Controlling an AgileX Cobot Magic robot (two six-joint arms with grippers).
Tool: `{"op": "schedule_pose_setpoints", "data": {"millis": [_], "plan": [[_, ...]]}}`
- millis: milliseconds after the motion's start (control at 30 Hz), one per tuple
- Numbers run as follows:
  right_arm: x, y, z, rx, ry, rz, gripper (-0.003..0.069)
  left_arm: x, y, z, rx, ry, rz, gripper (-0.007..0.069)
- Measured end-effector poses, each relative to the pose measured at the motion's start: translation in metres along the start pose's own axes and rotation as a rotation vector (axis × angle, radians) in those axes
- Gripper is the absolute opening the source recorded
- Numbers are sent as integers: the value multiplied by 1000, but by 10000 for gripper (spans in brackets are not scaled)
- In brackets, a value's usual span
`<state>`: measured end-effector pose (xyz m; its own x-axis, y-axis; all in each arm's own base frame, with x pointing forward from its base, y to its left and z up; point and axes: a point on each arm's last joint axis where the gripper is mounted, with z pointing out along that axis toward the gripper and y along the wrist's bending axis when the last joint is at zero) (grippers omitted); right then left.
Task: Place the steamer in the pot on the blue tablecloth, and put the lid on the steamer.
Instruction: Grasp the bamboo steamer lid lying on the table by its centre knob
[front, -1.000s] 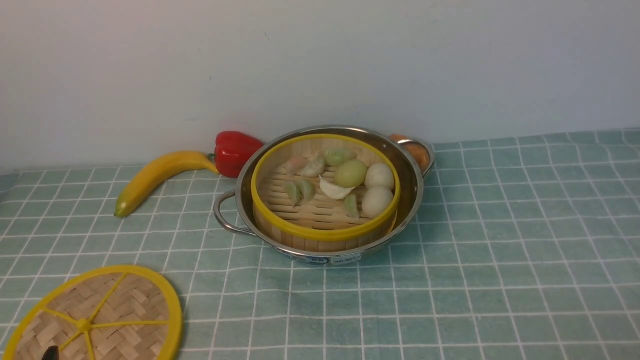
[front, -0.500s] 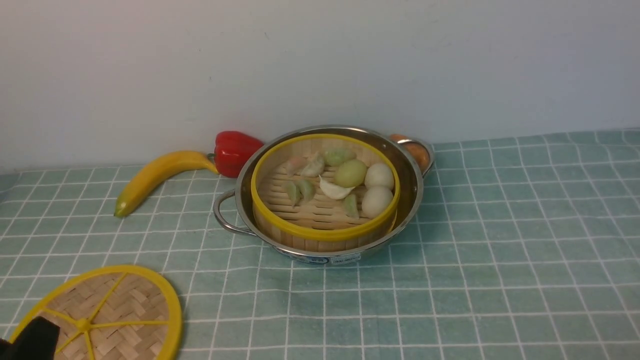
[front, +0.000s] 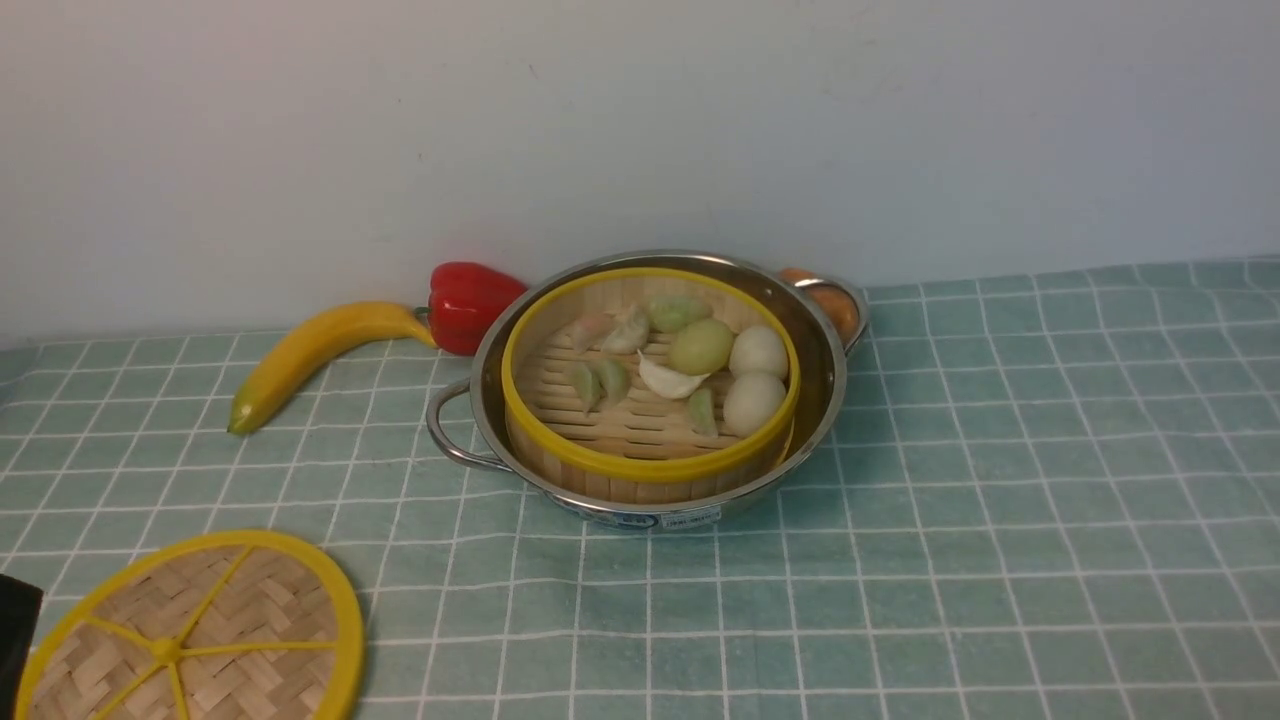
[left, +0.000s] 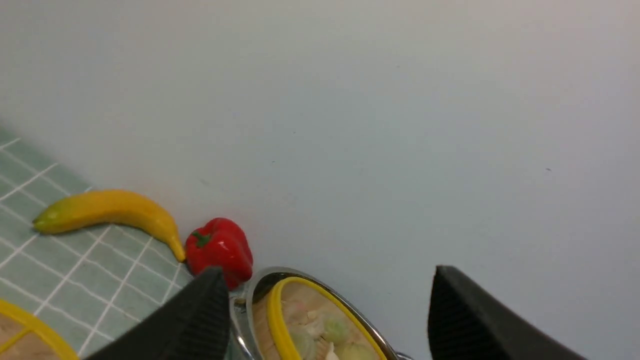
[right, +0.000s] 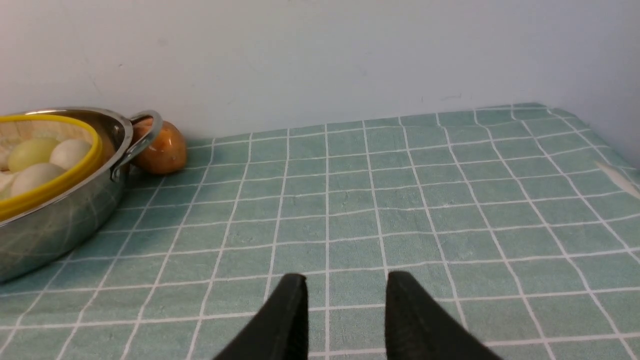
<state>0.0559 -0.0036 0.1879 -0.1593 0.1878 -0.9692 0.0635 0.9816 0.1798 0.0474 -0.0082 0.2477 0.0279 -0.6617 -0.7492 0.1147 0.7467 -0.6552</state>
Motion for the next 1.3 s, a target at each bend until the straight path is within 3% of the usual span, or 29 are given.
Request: {"op": "schedule_pose_setpoints", "data": {"millis": [267,400,500,667,767,1067,1200,1300], "plan": [[0,0,0,0,0,0,240,-21,-30,-5,69,48,150,495],[0,0,0,0,0,0,240,-30,-43,2,66,150,185,495],[0,0,0,0,0,0,240,-35,-54,17,14,380,283,495],[0,0,0,0,0,-1,240,-40,-54,35,-124,716,405,495],[0,0,0,0,0,-1,240,-54,-45,53,-339,972,503,495],[0,0,0,0,0,-2,240,-63,-10,109,-737,1136,521,459],[0,0,0,0,0,-2,240,-50,9,132,-840,1230,483,417],[0,0,0,0,0,-2,240,-39,22,147,-865,1286,478,405]]}}
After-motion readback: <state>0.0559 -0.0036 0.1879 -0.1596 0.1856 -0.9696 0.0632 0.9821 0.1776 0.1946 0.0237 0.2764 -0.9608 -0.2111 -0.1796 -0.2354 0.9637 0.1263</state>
